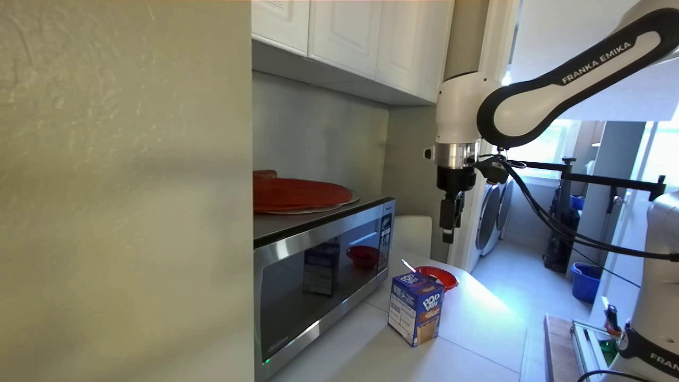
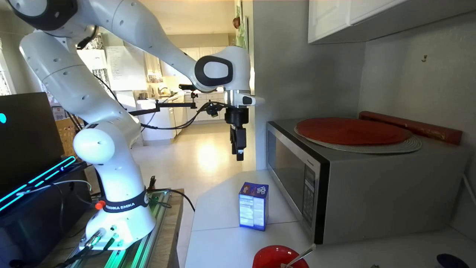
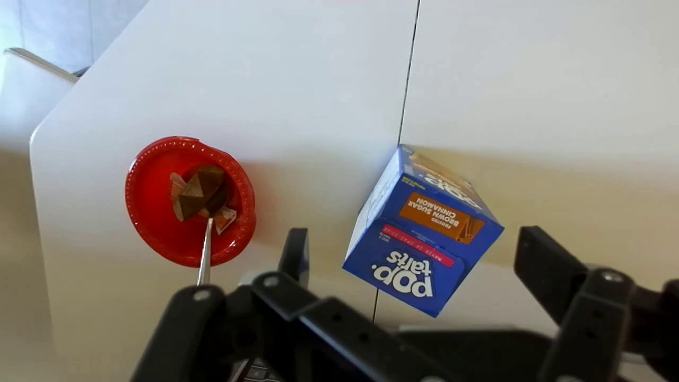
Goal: Close the blue box fully
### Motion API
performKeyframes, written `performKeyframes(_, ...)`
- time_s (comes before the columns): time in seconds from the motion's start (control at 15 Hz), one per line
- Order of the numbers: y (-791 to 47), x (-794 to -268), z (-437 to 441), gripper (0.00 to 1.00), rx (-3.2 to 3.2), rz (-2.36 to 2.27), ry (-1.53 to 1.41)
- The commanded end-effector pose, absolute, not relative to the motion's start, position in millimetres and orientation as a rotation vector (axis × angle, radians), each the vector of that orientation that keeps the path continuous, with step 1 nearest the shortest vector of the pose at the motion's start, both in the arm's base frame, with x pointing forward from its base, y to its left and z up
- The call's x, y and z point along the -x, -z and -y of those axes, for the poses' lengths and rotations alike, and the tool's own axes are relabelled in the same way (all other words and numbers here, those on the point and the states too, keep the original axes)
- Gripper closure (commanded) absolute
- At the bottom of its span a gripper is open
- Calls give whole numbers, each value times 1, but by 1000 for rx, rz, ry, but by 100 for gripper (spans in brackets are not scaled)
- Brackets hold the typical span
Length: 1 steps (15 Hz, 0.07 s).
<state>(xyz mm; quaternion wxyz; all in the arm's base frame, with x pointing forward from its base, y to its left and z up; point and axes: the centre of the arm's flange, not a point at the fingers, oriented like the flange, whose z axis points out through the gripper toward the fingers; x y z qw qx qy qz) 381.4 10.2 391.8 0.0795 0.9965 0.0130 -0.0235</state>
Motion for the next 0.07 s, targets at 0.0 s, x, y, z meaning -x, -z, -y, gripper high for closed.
performKeyframes(0.0, -392, -381, -10, 0, -2981, -39, 71)
